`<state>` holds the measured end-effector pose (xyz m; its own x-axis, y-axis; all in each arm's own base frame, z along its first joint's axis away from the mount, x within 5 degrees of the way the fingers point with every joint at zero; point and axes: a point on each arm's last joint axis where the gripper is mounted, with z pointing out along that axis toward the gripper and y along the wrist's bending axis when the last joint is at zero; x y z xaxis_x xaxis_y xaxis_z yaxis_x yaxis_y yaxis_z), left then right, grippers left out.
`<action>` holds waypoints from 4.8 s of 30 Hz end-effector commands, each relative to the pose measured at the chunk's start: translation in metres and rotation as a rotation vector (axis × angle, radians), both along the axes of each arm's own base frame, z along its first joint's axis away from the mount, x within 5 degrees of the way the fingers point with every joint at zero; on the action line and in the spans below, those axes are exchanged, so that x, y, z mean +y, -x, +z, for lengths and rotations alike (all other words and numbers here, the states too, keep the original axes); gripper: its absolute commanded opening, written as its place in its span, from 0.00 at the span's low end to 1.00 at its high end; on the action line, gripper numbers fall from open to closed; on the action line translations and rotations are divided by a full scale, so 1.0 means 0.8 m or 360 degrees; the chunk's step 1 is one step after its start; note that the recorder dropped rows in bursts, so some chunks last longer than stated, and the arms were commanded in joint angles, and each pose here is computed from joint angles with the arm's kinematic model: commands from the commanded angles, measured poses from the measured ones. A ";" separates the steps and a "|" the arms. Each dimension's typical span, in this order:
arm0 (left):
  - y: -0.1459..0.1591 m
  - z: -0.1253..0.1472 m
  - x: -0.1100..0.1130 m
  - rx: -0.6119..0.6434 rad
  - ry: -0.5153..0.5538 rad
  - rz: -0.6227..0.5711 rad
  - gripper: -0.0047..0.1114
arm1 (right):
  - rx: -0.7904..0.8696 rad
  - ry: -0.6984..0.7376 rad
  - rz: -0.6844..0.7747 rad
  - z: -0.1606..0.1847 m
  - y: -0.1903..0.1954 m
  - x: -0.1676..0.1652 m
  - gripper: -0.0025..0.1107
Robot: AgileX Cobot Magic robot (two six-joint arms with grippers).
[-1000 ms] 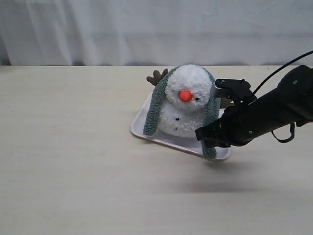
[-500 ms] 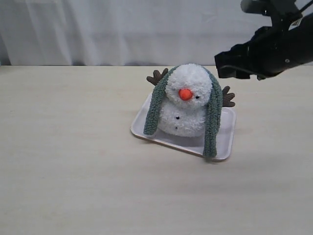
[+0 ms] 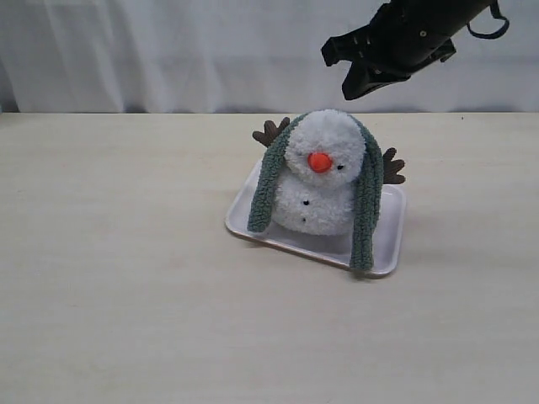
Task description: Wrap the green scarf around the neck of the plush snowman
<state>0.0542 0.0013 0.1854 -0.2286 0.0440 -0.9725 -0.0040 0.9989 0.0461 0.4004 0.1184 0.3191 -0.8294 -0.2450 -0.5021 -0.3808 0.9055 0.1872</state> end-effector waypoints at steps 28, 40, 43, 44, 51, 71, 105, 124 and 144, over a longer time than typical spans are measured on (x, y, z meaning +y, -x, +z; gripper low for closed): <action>0.000 0.000 0.000 -0.0016 0.0004 -0.0002 0.04 | 0.0244 0.0235 0.0048 -0.123 -0.058 -0.028 0.06; 0.000 0.000 0.000 -0.0016 0.0004 -0.0002 0.04 | 0.0086 0.0199 0.0034 -0.043 -0.030 -0.033 0.06; 0.000 0.000 0.000 -0.0016 0.0004 -0.0002 0.04 | 0.0128 0.0227 0.0013 -0.038 -0.024 -0.036 0.06; 0.000 0.000 0.000 -0.0016 0.0004 -0.0002 0.04 | 0.0150 0.0245 0.0003 -0.039 -0.023 -0.037 0.06; 0.000 0.000 0.000 -0.0016 0.0004 -0.0002 0.04 | 0.0202 0.0246 -0.0020 -0.075 -0.012 -0.040 0.06; 0.000 0.000 0.000 -0.0016 0.0004 -0.0002 0.04 | 0.0019 -0.0028 0.0069 -0.120 0.015 -0.027 0.06; 0.000 0.000 0.000 -0.0016 0.0004 -0.0002 0.04 | -0.0096 -0.0038 -0.0129 -0.204 0.086 -0.029 0.49; 0.000 0.000 0.000 -0.0016 0.0004 -0.0002 0.04 | 0.0039 -0.0390 0.0007 -0.151 0.066 0.003 0.06; 0.000 0.000 0.000 -0.0016 0.0004 -0.0002 0.04 | 0.0550 -0.0918 0.0506 -0.138 0.119 0.034 0.46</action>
